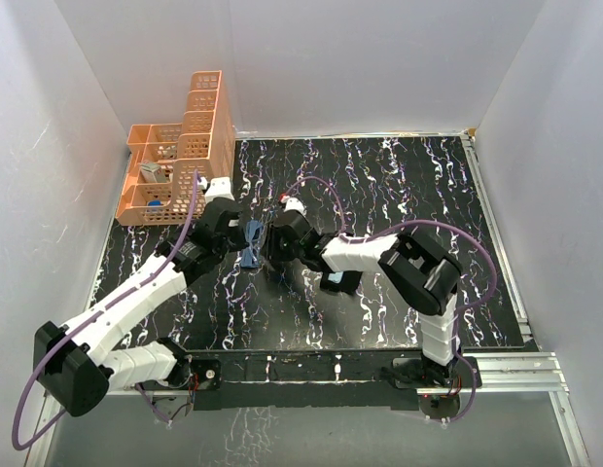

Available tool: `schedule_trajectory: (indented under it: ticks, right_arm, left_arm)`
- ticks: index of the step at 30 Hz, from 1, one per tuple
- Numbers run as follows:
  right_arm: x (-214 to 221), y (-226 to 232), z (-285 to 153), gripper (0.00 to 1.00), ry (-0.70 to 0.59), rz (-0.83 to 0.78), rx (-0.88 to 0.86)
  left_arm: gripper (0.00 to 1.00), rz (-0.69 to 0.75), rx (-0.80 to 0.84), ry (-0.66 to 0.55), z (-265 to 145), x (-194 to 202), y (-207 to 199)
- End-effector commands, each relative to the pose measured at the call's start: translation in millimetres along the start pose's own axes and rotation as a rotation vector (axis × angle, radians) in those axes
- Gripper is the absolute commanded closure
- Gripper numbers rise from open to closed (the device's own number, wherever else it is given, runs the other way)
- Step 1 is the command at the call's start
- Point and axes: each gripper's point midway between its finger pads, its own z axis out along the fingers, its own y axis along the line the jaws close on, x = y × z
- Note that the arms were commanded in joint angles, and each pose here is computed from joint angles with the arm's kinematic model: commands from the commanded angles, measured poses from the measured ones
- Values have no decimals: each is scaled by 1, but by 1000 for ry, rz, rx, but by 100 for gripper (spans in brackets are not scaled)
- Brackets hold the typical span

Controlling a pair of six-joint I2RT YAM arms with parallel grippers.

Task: Organize the sunglasses
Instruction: Pick up the sunglasses from the center of the board.

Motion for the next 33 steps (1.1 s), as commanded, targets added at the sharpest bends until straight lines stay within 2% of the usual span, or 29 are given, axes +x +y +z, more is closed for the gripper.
schedule_trajectory:
  ticks: [1,22,27,33]
  right_arm:
    - [-38,41,4,70,-106,32,-127]
    - [-36,51,39,70,-85,42,-154]
    - [-32,48,43,75,-80,45,-152]
    - [-25,47,47,73,-67,53,-154]
  left_arm:
    - [80,-16,15,7,-8,3,4]
    - [81,-38,13,-12,-14,4,13]
    - [81,-38,14,-8,-14,6,14]
    - [81,-36,12,-7,-15,7,16]
